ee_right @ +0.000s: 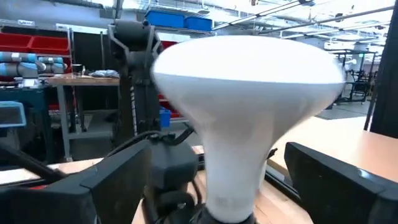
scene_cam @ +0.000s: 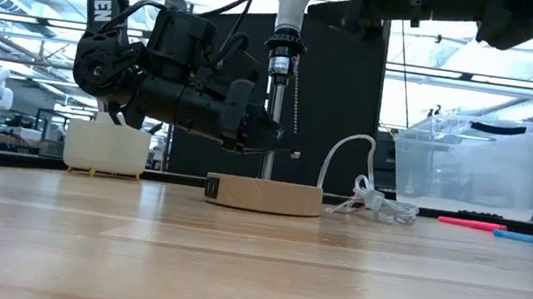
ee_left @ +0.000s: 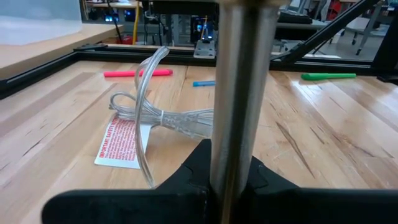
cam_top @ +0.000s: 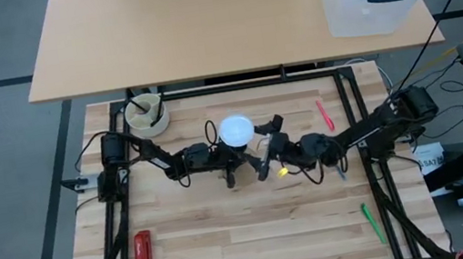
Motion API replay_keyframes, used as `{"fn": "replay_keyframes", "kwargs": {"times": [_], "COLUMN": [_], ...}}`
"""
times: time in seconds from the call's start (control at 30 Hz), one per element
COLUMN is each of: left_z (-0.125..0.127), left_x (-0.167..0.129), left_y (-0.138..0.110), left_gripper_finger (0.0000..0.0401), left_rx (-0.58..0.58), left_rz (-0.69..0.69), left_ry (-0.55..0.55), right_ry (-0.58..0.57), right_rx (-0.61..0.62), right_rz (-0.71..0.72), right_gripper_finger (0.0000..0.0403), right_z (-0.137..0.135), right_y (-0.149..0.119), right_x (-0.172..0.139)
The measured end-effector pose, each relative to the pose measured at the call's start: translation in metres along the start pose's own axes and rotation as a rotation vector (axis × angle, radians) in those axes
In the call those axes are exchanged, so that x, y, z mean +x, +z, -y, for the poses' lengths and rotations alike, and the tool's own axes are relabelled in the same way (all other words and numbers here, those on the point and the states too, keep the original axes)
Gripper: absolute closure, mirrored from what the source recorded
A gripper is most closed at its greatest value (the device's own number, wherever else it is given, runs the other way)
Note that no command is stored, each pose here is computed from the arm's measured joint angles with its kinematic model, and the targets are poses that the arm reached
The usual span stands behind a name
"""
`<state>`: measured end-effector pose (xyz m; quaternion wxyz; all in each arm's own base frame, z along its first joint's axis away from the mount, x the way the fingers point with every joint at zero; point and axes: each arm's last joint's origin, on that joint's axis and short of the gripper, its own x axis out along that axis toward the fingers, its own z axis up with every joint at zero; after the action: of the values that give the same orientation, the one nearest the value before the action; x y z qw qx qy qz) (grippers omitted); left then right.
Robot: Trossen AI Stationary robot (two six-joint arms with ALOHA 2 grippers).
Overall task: Screw lightbulb
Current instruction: Remove the lightbulb from the desk lamp
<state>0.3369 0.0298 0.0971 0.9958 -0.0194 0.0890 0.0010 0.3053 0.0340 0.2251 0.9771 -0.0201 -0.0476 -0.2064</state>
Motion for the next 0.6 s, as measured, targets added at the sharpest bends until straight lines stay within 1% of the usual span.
{"fn": "replay_keyframes", "kwargs": {"times": [0.1,0.27,0.43,0.6], "left_z": [0.000,0.000,0.000,0.000], "left_x": [0.000,0.000,0.000,0.000], "left_y": [0.000,0.000,0.000,0.000], "left_gripper_finger": [0.0376,0.0376,0.0376,0.0376], "left_rx": [-0.001,-0.002,-0.002,-0.002], "left_rz": [0.000,0.000,0.000,0.000], "left_ry": [0.000,0.002,0.002,0.002], "right_ry": [-0.021,-0.038,-0.027,0.000], "right_rx": [0.013,-0.015,-0.046,-0.050], "right_rz": [-0.005,-0.032,-0.027,-0.016], "right_gripper_finger": [0.0042,0.0047,0.0049,0.0057], "right_z": [0.003,0.001,0.001,0.003], "right_y": [0.001,-0.004,-0.006,-0.004], "right_x": [0.008,0.026,0.041,0.045]}}
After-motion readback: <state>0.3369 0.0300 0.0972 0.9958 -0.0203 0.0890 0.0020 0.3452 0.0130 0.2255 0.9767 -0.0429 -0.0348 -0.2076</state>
